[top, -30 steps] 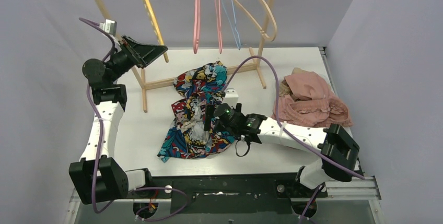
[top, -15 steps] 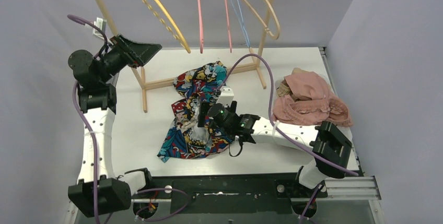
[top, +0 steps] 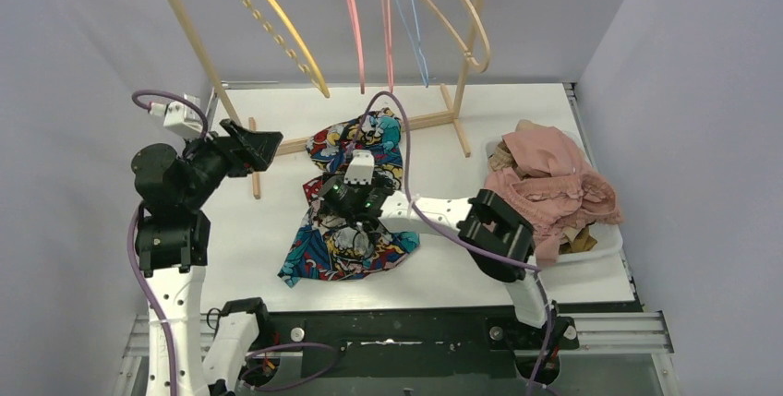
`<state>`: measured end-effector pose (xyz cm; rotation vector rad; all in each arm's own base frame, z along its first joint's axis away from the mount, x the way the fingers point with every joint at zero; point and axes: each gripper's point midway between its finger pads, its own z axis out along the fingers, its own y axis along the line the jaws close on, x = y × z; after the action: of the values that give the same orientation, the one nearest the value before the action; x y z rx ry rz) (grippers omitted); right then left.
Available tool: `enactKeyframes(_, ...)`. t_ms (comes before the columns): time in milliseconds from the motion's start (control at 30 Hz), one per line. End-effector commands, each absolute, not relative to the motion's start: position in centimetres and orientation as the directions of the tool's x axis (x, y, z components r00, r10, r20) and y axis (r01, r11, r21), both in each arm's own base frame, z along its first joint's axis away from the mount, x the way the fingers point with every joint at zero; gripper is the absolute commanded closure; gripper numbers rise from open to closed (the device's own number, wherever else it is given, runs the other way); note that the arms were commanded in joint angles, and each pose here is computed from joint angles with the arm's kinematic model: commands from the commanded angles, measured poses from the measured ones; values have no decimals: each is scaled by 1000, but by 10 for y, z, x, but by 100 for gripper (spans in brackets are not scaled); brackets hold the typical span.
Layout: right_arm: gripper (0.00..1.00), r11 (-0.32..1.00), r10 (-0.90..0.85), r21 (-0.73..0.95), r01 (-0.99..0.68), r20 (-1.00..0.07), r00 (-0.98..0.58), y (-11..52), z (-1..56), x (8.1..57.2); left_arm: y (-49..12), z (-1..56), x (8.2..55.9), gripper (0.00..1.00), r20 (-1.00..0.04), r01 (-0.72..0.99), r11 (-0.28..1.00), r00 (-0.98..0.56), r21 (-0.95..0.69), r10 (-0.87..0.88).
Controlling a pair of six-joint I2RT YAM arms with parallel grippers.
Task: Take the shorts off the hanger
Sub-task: Pick up the shorts at the center of the board.
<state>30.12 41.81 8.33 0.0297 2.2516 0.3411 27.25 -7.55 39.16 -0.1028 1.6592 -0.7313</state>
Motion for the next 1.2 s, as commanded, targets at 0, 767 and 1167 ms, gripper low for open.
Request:
enactKeyframes(0, 2, 975, 185, 222, 15, -772, -608, 421, 73, 328, -48, 345, 278, 21, -841, 121, 849, -264, -514, -471)
enactKeyframes(767, 100, 997, 59, 77, -1, -781, -622, 285, 99, 248, -48, 231, 266, 21, -759, -6, 836, -415, -549, -501)
enactKeyframes(1167, 100, 933, 346, 360, -2, -898, -273, 181, 341, 233, -57, 187, 262, 21, -724, 1, 828, -485, -561, -491)
